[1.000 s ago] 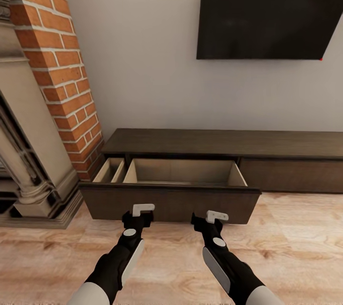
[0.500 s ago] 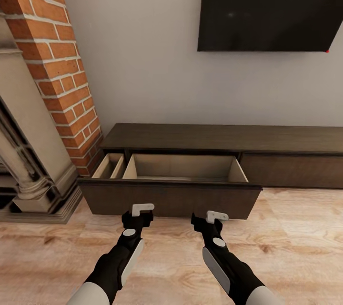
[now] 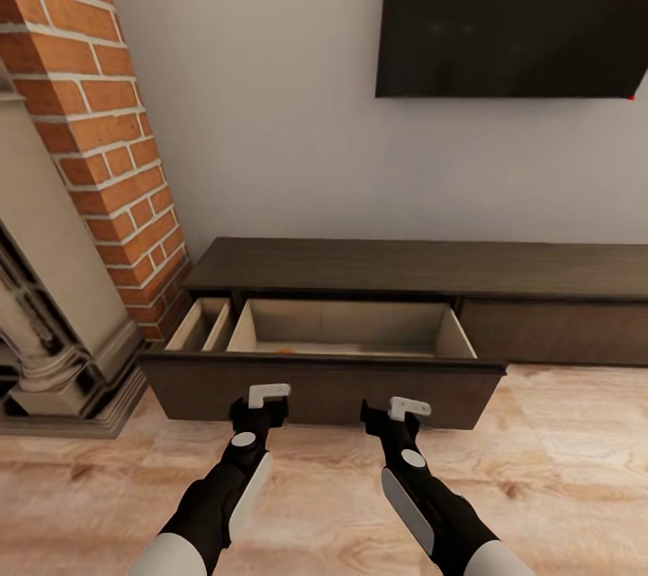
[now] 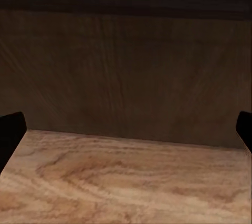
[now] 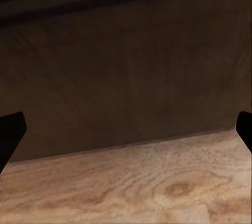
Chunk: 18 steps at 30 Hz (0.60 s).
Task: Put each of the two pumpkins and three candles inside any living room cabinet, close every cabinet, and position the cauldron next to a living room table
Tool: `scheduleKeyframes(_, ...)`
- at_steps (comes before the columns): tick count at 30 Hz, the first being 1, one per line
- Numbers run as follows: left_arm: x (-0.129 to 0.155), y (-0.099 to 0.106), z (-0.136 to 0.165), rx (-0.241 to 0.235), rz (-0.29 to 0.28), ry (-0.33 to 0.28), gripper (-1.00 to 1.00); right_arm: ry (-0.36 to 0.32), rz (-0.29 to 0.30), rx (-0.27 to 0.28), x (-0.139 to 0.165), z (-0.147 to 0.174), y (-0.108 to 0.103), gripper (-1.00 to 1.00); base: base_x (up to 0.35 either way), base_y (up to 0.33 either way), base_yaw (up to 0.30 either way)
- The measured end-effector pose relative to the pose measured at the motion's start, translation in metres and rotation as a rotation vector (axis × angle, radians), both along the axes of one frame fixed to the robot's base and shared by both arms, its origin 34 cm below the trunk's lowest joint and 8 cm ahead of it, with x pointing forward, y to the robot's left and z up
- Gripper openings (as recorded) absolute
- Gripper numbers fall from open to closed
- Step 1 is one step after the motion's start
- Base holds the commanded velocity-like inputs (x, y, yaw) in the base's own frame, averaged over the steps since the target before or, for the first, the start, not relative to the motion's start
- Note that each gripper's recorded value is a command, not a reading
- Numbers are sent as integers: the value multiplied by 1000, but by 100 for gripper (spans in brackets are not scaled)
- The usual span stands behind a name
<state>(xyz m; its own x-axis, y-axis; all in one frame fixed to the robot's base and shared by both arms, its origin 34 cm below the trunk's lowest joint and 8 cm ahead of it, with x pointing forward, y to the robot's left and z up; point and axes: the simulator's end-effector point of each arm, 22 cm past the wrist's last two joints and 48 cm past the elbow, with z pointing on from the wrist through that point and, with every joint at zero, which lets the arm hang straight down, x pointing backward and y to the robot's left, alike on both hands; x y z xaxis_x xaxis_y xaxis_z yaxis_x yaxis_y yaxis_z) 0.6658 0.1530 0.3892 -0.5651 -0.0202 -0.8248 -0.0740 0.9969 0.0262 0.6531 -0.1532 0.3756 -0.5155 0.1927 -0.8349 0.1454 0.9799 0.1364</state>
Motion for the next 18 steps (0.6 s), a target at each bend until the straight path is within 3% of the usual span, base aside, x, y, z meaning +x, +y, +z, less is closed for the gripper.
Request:
scheduleKeyframes(9, 0, 0, 1, 0, 3, -4, 100, 0, 0, 0, 0, 0, 0, 100, 280, 0, 0)
scheduleKeyframes(18, 1, 0, 1, 1, 1, -7, 100, 1, 1, 0, 0, 0, 0, 100, 28, 0, 0)
